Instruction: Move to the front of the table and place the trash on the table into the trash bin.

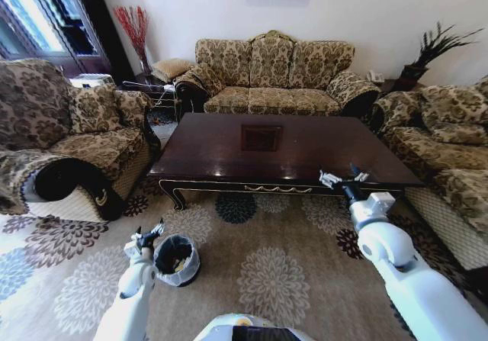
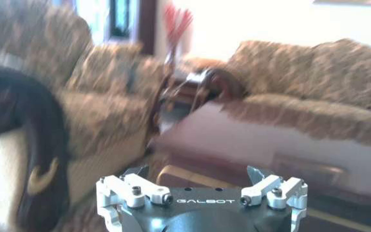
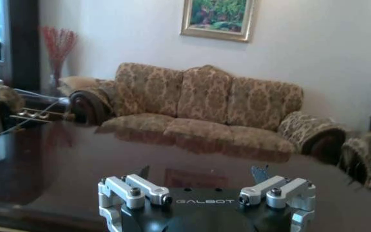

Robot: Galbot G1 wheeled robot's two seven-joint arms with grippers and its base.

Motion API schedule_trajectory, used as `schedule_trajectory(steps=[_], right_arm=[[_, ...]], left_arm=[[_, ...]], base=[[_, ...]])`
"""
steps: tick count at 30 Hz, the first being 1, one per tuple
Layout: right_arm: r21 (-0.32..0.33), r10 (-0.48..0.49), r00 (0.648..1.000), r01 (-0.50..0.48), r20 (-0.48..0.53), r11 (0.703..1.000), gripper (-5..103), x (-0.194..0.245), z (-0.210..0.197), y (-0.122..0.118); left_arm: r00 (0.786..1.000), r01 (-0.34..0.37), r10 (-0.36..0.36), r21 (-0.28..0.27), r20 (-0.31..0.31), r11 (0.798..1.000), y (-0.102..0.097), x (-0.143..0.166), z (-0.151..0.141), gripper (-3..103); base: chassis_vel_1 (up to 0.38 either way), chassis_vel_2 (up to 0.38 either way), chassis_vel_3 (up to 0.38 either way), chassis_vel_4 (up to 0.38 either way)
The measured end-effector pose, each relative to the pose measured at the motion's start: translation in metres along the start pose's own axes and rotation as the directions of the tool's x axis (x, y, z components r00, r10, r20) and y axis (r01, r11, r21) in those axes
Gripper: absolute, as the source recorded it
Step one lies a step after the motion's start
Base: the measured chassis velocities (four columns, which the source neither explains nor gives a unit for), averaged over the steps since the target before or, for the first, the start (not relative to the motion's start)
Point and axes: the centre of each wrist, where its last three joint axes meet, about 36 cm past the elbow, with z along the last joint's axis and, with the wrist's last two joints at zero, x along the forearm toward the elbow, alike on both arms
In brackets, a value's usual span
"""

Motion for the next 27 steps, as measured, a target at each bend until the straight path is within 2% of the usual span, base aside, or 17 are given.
schedule_trajectory(steps=[2, 3, 5, 6, 9, 15, 27], right_arm=[[-0.012, -0.054, 0.998, 0.054, -0.017, 0.998, 100, 0.027, 0.001, 0.010], [-0.012, -0.054, 0.998, 0.054, -0.017, 0.998, 100, 0.027, 0.001, 0.010], [-0.022, -0.079, 0.997, 0.079, -0.008, 0.997, 100, 0.054, -0.004, 0.019], [-0.022, -0.079, 0.997, 0.079, -0.008, 0.997, 100, 0.054, -0.004, 0.019], [-0.011, -0.082, 0.997, 0.082, -0.017, 0.997, 100, 0.089, -0.003, 0.027], [0.024, -0.043, 0.999, 0.042, 0.012, 0.999, 100, 0.101, 0.004, 0.028], [0.008, -0.017, 1.000, 0.017, 0.017, 1.000, 100, 0.093, 0.007, 0.028]], left_arm=[[0.999, -0.039, 0.040, -0.031, 0.035, 0.999, -0.012, 0.032, -0.024, 100], [0.999, -0.039, 0.040, -0.031, 0.035, 0.999, -0.012, 0.032, -0.024, 100], [0.997, -0.065, 0.067, -0.046, 0.040, 0.997, -0.018, 0.065, -0.047, 100], [0.997, -0.065, 0.067, -0.046, 0.040, 0.997, -0.018, 0.065, -0.047, 100], [0.993, -0.102, 0.107, -0.092, 0.054, 0.991, -0.020, 0.095, -0.067, 100], [0.989, -0.115, 0.126, -0.145, 0.072, 0.983, -0.016, 0.095, -0.068, 100], [0.991, -0.102, 0.111, -0.128, 0.068, 0.987, -0.018, 0.101, -0.060, 100]], base=[[0.000, 0.000, 0.000, 0.000], [0.000, 0.000, 0.000, 0.000], [0.000, 0.000, 0.000, 0.000], [0.000, 0.000, 0.000, 0.000], [0.000, 0.000, 0.000, 0.000], [0.000, 0.000, 0.000, 0.000], [-0.020, -0.023, 0.023, 0.022]])
